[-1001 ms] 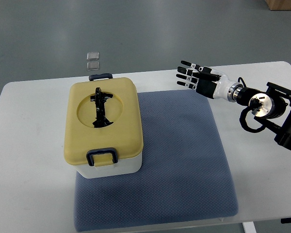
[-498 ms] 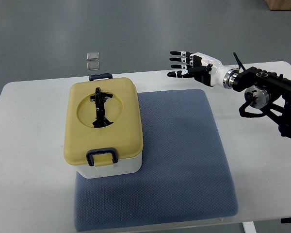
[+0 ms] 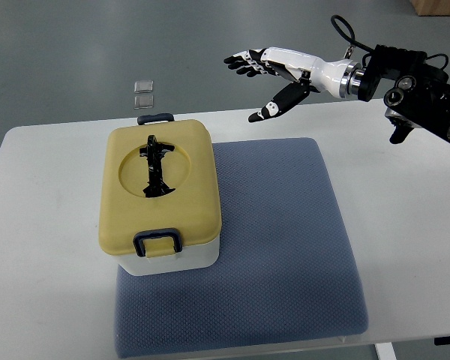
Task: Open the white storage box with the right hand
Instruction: 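Move the right hand over the box toward the black lid handle, then lower the right hand and close its fingers around the black lid handle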
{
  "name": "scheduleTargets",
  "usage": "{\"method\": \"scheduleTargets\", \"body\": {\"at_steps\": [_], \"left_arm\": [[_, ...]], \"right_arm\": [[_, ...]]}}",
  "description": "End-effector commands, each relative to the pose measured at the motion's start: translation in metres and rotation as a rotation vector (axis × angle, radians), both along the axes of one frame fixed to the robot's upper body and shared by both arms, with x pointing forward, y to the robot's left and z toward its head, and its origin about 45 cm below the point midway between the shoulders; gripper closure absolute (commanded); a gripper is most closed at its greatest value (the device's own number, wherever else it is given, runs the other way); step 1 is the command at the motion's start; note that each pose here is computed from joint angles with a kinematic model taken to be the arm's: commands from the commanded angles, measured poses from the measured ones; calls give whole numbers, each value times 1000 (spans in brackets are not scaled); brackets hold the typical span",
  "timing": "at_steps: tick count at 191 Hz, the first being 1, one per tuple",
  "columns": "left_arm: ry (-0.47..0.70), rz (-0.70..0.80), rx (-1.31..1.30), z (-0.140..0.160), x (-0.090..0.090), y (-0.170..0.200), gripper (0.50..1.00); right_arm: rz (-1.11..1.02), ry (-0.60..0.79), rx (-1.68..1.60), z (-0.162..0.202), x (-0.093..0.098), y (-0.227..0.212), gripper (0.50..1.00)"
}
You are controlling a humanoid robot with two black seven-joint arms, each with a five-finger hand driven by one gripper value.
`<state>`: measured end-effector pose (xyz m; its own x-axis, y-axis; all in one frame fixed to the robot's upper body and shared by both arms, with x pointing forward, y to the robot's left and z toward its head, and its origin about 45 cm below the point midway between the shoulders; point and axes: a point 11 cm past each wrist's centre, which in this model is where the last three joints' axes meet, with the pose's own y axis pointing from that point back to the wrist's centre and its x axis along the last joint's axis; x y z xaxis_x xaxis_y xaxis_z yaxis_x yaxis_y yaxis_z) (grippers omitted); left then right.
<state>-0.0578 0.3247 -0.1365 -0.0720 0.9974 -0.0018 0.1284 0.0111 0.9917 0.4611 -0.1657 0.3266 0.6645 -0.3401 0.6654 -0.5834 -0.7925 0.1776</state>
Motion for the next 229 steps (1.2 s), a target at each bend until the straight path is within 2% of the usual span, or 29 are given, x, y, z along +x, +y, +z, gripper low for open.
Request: {"method": "scheduleTargets", "body": {"at_steps": [1,42,88,132,229], "left_arm": [[0,0,0,0,0,0,500],[0,0,0,0,0,0,500],[0,0,0,0,0,0,500],[0,0,0,0,0,0,500],[0,0,0,0,0,0,500]], "right_arm": [[111,-114,-82,20,-9,18,572],[288,-335,-212,67,-23,63,572],[484,-557,-454,77,-40,112,574],[641,-618,-546,69,-65,167,574],[686,-658,-641,42,-68,170,587]]}}
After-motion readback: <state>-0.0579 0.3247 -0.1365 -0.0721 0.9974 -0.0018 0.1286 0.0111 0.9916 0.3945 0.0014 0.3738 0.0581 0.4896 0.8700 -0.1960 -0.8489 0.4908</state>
